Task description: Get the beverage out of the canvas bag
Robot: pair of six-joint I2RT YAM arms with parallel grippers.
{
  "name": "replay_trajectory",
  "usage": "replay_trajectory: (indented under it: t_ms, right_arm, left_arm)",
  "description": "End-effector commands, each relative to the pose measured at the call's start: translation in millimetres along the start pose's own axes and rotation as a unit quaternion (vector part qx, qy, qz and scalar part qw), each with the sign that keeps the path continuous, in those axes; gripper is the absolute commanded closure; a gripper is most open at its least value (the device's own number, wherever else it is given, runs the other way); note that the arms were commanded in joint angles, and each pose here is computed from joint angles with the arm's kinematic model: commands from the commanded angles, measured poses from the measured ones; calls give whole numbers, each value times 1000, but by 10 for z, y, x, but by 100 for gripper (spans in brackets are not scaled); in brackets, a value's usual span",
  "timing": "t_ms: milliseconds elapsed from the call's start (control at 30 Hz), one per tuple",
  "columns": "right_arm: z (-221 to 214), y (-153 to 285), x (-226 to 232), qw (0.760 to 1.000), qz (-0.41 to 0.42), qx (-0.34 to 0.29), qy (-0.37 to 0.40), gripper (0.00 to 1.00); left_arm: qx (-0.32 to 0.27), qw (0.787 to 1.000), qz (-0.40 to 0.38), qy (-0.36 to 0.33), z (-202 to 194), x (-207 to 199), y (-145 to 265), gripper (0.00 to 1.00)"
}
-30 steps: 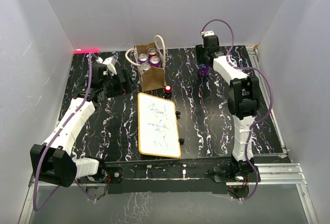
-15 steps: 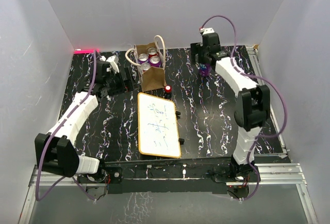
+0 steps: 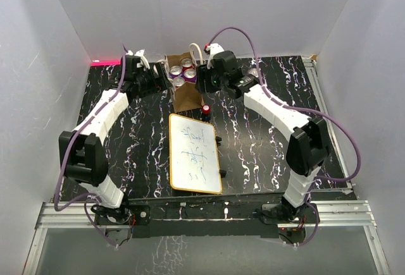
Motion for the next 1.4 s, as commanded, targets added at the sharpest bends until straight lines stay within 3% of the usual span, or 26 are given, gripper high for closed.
replay_trajectory:
  t_ms: [0,233,467,767,967,1367]
  right_arm:
    - [583,-129,303,996,35,-78,-2,45]
    - [708,-528,386,997,31,-73,19,56]
    - [761,-853,326,996,-1,-80,31,56]
    - [679,-1182,81,990,-88,-80,71,46]
    - [621,-1292,-4,985,-116,-81,101,39]
    - [527,-1590,-123,980,-141,-92,101,29]
  left_arm:
    - [-30,999,-3,-11,305,-34,-101,18]
    - [-43,999,-6,-10,416,-30,-271,29]
    - [-39,999,-13,-25,478,-41,-387,35]
    - [-28,999,-24,-23,394,-21,-514,35]
    - [-10,998,-48,-30,224,-38,-538,50]
    - [9,994,-101,-29,-11,-126,-548,64]
Point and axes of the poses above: each gripper's point midway between its finger pads, its own y axis back along the fingers, its own x axis along the line the jaws close on, z = x × y, the point moved 2 cm from there along y, back along the fingers, and after that the axes turned 6 degrees about -y, right-handed, at the moved point
